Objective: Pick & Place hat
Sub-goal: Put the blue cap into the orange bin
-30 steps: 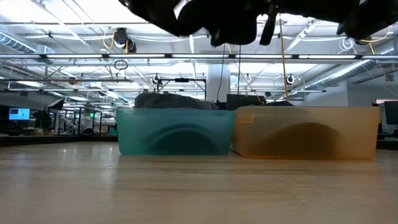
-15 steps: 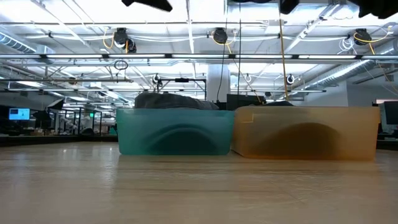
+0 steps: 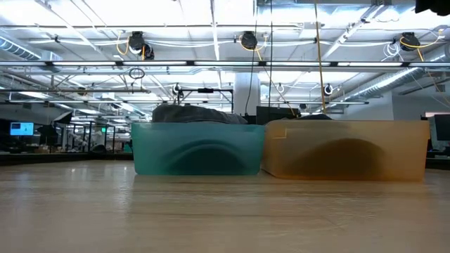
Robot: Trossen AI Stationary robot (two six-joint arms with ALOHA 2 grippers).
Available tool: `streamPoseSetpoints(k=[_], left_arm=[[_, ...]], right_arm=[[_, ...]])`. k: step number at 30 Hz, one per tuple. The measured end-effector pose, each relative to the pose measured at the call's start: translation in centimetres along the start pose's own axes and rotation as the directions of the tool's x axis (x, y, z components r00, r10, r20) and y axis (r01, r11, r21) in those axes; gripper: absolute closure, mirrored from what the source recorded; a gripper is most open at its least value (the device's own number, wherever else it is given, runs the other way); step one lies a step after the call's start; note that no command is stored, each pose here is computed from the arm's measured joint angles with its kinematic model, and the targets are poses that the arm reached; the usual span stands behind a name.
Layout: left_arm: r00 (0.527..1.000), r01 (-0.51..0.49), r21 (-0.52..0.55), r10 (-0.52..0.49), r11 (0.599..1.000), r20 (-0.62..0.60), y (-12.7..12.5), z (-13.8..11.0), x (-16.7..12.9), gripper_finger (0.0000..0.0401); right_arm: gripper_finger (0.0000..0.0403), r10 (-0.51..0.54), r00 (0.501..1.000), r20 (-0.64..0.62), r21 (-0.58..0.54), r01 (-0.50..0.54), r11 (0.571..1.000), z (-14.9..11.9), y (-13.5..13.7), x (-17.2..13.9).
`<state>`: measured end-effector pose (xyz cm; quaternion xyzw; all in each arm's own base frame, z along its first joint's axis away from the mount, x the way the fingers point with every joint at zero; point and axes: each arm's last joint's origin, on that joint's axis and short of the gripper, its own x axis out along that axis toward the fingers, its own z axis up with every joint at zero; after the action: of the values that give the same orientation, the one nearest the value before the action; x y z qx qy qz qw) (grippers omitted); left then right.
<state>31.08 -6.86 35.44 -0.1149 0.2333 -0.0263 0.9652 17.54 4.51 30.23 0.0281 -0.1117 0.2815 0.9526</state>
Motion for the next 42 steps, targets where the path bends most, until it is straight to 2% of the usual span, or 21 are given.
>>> streamPoseSetpoints(k=[8,13,21,24,34,39,42], left_arm=[[0.984,0.147,0.013,-0.148,0.989,0.097,-0.1,1.3,0.1,0.0152],[0.969,0.202,0.023,-0.203,0.979,0.139,-0.3,1.8,0.1,0.0144],[0.960,0.218,0.026,-0.219,0.976,0.174,-0.5,2.0,0.8,0.0150],[0.957,0.241,0.028,-0.243,0.970,0.156,-0.6,1.7,1.9,0.0156],[0.958,0.251,0.033,-0.253,0.967,0.132,-0.6,1.0,3.8,0.0160],[0.954,0.277,0.040,-0.280,0.960,0.108,-1.1,0.5,4.3,0.0178],[0.955,0.272,0.041,-0.275,0.961,0.110,-1.3,0.5,4.3,0.0204]], right_arm=[[0.0403,0.075,0.996,0.045,-0.137,-0.068,0.988,0.3,1.3,0.4],[0.0403,0.053,0.998,0.036,-0.169,-0.046,0.985,0.1,1.4,0.7],[0.0403,0.029,0.999,0.014,-0.175,-0.026,0.984,-0.5,1.3,1.2],[0.0403,-0.015,1.000,0.020,-0.180,0.018,0.983,-0.7,1.0,1.5],[0.0403,-0.025,1.000,0.001,-0.173,0.025,0.985,-1.7,0.7,2.3],[0.0403,-0.071,0.997,-0.017,-0.169,0.067,0.983,-2.0,0.5,2.5],[0.0403,-0.076,0.997,-0.027,-0.167,0.070,0.983,-2.1,0.5,2.5]])
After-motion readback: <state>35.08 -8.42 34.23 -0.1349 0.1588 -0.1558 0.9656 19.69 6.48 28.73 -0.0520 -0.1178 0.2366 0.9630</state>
